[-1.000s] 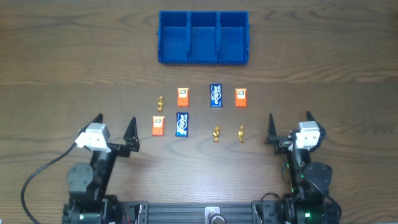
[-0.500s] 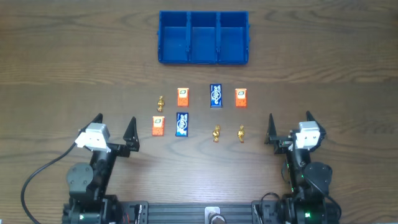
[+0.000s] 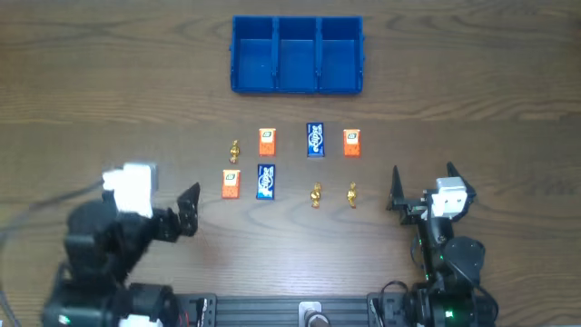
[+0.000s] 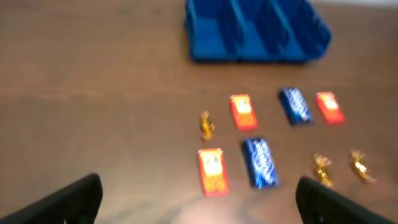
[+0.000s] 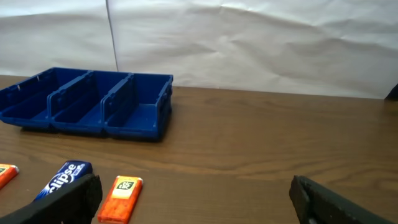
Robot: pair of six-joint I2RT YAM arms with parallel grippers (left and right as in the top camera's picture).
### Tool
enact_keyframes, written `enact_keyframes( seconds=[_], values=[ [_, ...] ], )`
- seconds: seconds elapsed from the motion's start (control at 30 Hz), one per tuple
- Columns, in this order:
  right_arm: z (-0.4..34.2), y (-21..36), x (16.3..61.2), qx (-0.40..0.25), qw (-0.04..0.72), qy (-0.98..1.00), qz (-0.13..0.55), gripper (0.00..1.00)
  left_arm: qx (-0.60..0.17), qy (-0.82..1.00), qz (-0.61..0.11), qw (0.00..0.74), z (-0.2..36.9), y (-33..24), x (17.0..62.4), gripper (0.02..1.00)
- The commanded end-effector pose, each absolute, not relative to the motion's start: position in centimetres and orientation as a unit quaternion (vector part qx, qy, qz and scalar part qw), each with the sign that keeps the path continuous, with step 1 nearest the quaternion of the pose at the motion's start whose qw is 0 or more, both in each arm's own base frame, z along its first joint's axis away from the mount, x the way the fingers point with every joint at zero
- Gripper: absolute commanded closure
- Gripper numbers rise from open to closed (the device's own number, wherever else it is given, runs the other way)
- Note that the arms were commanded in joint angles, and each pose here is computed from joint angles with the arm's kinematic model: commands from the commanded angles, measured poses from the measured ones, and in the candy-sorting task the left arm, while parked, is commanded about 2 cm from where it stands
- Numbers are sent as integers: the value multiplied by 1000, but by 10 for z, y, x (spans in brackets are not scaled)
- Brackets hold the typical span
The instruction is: Sort Candies Into Trays
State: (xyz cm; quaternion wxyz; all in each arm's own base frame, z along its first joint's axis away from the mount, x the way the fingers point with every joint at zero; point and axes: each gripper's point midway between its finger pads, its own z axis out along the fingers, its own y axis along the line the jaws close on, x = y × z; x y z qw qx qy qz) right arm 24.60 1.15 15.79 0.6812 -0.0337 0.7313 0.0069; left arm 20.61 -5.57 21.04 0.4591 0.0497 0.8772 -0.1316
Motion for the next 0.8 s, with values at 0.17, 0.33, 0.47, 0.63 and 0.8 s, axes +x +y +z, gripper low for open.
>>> enact_keyframes(
  seconds=[0.17,0.33,0.47,0.63,0.8],
  values=[
    [157,13,246,-39,680,732,6,3,-44,980,-62,184,140,-97,240,29],
    [157,13,246,-39,680,732,6,3,-60,993,-5,104,75,-119,250,56],
    [157,13,246,-39,680,732,6,3,-60,995,14,75,41,-122,258,71],
    [157,13,246,-39,680,732,6,3,-65,996,24,51,16,-120,263,119],
    [157,13,246,-39,680,732,6,3,-29,999,19,35,0,-124,265,159]
  ],
)
